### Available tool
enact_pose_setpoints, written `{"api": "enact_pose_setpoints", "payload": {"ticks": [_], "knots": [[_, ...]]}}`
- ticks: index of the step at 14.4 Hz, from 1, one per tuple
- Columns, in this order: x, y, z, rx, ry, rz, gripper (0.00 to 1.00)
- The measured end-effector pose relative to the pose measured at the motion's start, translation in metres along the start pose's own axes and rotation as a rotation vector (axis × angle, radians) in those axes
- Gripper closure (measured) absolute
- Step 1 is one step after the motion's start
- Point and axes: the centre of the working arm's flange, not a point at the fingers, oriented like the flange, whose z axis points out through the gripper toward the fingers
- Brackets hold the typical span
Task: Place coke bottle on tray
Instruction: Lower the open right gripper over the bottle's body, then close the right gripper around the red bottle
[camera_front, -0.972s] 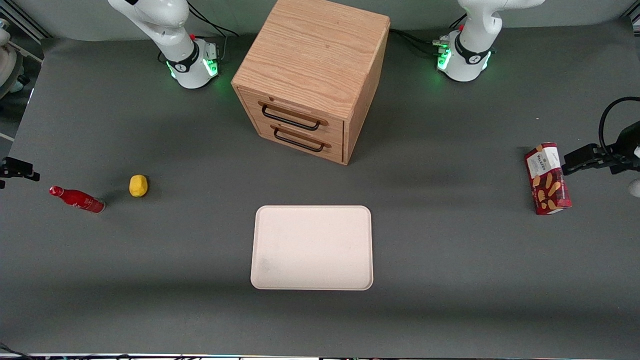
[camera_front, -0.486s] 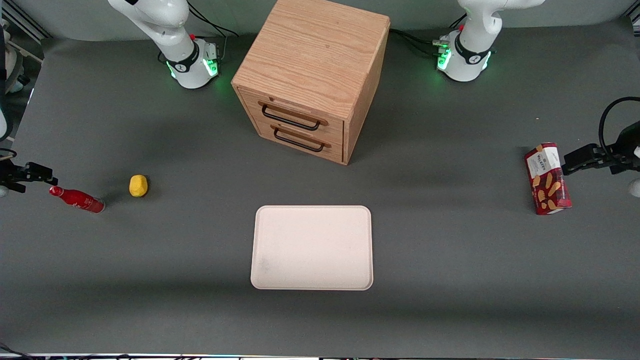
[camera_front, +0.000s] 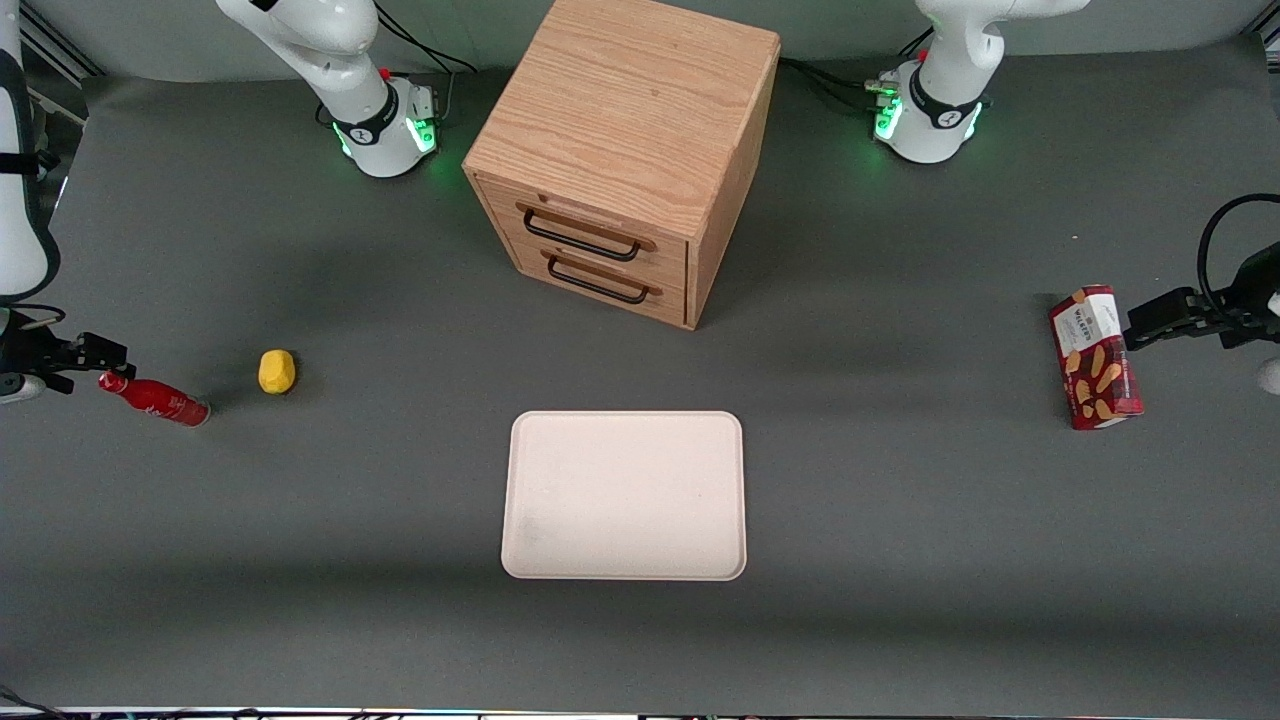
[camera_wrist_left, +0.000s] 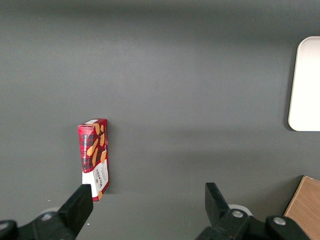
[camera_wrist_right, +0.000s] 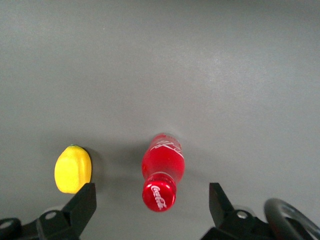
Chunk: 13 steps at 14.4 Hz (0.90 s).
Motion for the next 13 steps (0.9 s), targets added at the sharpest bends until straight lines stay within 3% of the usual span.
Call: {"api": "enact_pose_setpoints", "payload": {"ticks": [9,10,11,13], "knots": [[0.001,0.002,0.023,0.007,-0.001,0.005,0.00],[0.001,0.002,0.023,0.007,-0.001,0.005,0.08],[0.001,0.002,0.023,0.007,-0.001,0.005,0.08],[0.001,0.002,0.023,0.007,-0.001,-0.006,0.24]]}}
